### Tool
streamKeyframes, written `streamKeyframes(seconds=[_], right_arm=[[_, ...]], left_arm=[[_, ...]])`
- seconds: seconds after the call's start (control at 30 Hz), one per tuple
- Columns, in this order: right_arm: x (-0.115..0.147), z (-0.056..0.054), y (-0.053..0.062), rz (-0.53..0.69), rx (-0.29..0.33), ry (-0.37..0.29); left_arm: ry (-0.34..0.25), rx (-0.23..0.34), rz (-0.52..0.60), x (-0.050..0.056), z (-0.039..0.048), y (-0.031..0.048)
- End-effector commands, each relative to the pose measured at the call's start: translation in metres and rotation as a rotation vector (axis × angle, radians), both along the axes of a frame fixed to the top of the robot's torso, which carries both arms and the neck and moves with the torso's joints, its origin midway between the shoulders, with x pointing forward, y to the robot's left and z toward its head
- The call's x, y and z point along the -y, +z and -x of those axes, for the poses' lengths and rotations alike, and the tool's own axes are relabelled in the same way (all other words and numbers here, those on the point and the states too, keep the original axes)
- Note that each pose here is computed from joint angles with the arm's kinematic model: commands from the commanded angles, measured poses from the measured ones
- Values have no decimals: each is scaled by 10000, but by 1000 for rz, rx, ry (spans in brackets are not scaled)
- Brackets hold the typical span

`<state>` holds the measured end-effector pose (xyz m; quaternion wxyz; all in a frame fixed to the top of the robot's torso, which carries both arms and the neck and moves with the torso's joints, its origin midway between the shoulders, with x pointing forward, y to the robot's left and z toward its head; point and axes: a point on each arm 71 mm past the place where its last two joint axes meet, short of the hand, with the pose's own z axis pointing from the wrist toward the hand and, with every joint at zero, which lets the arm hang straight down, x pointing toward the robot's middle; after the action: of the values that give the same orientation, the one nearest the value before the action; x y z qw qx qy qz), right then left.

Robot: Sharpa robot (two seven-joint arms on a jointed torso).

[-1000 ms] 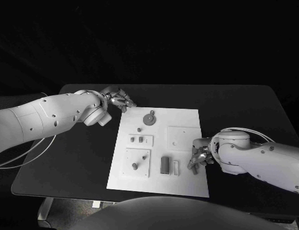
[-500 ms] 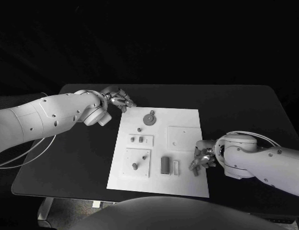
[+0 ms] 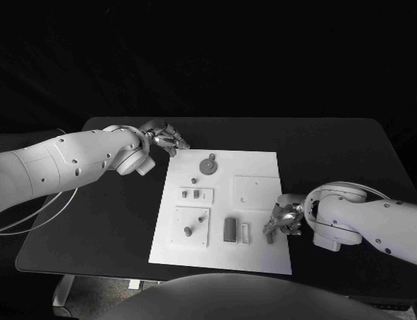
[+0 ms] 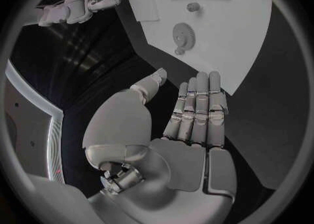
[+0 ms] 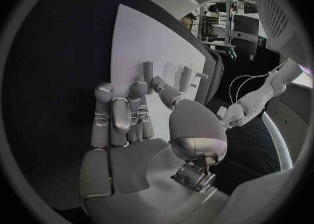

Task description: Assemble the parts on the task board

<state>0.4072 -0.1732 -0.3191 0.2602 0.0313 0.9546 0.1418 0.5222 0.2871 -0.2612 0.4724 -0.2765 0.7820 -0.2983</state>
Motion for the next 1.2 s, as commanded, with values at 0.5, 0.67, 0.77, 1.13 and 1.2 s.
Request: streamKeyframes(seconds=[0.5,0.67,0.77,1.13,1.2], right_arm=[[-106,6,26,-39,-15,-33],[-145,19,44,-60,-3,-32],[-180,31,52,-77,-6,-33],[-260,28,27,-79,-48,-23],[-260,16,27,-64,-29,-8]], left_arm=[[-11,-2,4,19,2,5],[-10,-2,2,16,2,5],[-11,-3,2,16,2,4],[-14,-3,3,29,0,3],[-14,-3,3,29,0,3]])
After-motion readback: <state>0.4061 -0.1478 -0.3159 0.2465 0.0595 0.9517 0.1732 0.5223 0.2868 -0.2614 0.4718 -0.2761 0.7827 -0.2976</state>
